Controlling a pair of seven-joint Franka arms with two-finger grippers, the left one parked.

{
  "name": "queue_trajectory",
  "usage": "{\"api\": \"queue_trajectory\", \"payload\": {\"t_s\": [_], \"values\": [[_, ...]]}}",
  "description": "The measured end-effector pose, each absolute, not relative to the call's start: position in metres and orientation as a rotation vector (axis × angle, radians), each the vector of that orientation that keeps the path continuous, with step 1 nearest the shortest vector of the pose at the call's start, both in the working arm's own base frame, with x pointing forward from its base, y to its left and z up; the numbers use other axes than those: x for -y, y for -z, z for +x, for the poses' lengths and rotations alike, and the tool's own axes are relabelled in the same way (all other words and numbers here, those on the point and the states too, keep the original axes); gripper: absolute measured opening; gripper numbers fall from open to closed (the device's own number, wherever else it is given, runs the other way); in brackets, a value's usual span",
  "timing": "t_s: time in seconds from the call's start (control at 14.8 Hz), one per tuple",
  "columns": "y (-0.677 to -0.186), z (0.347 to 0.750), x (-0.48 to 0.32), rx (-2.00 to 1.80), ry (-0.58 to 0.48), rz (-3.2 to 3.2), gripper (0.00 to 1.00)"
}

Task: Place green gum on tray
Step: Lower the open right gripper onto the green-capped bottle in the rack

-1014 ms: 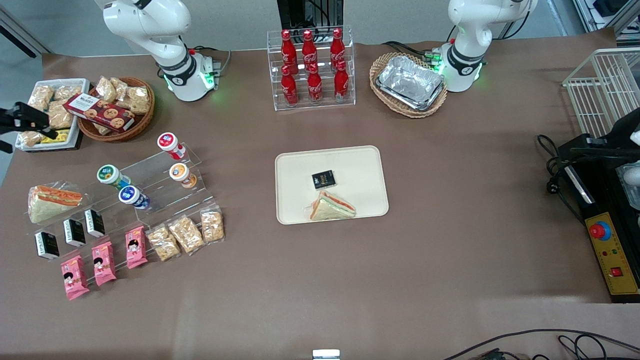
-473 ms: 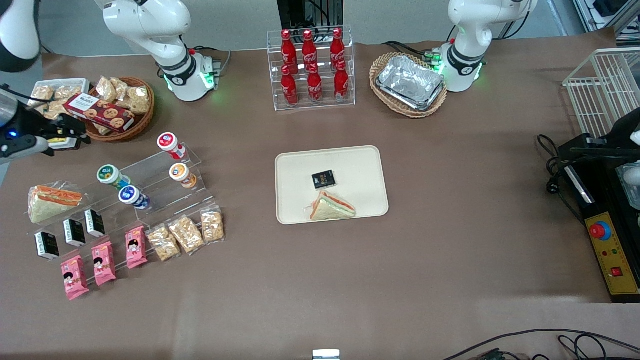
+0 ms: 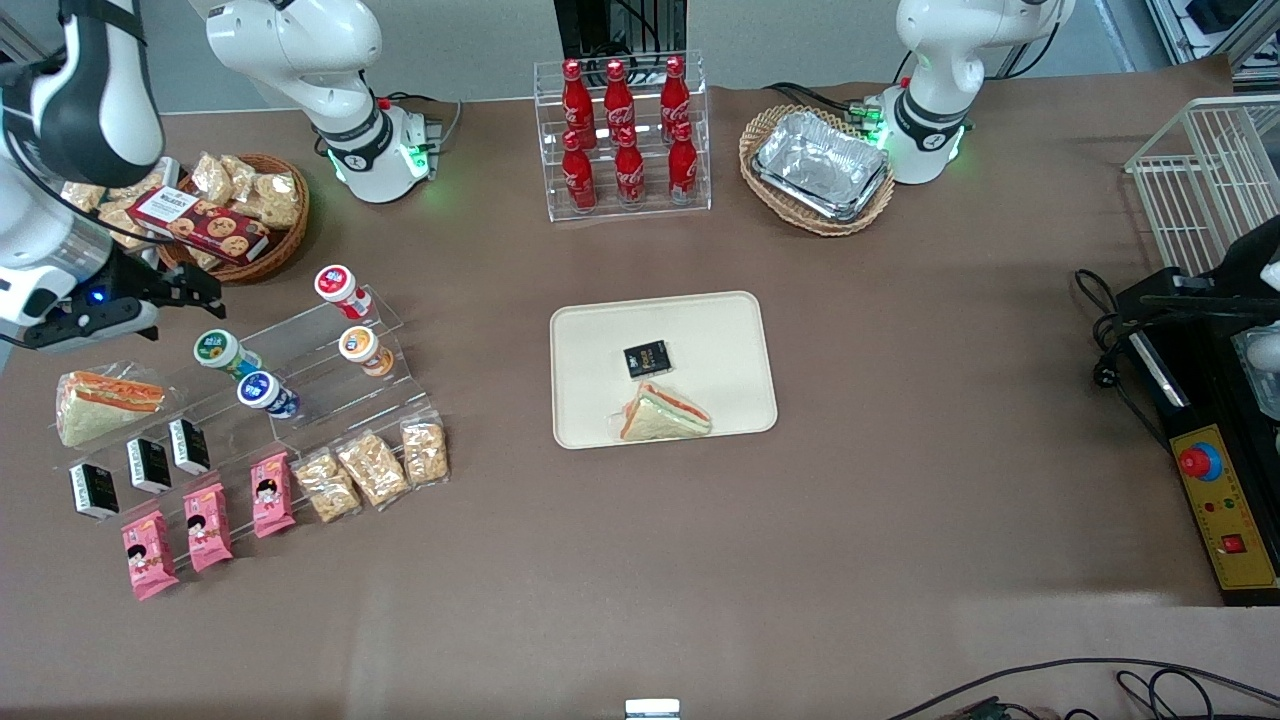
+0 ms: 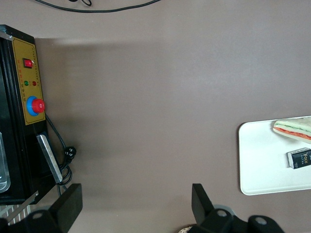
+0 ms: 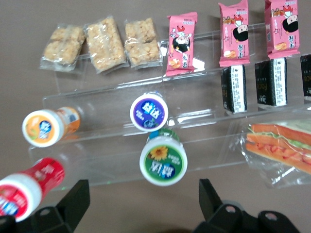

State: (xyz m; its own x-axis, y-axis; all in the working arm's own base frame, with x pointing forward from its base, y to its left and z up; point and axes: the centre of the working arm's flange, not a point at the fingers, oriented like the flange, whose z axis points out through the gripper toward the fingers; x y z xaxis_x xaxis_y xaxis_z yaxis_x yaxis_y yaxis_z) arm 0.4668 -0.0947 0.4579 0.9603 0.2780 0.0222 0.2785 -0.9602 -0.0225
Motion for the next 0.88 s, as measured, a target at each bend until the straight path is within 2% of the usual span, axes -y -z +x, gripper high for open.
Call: {"api": "queue_trajectory", "payload": {"t_s": [0.68, 0.88], "values": [[-0.389, 0.461, 0.118, 0.372, 0.136, -3.124, 1.00], [-0.368, 0.461, 0.117, 0.373, 0.123, -3.129, 1.00]]}}
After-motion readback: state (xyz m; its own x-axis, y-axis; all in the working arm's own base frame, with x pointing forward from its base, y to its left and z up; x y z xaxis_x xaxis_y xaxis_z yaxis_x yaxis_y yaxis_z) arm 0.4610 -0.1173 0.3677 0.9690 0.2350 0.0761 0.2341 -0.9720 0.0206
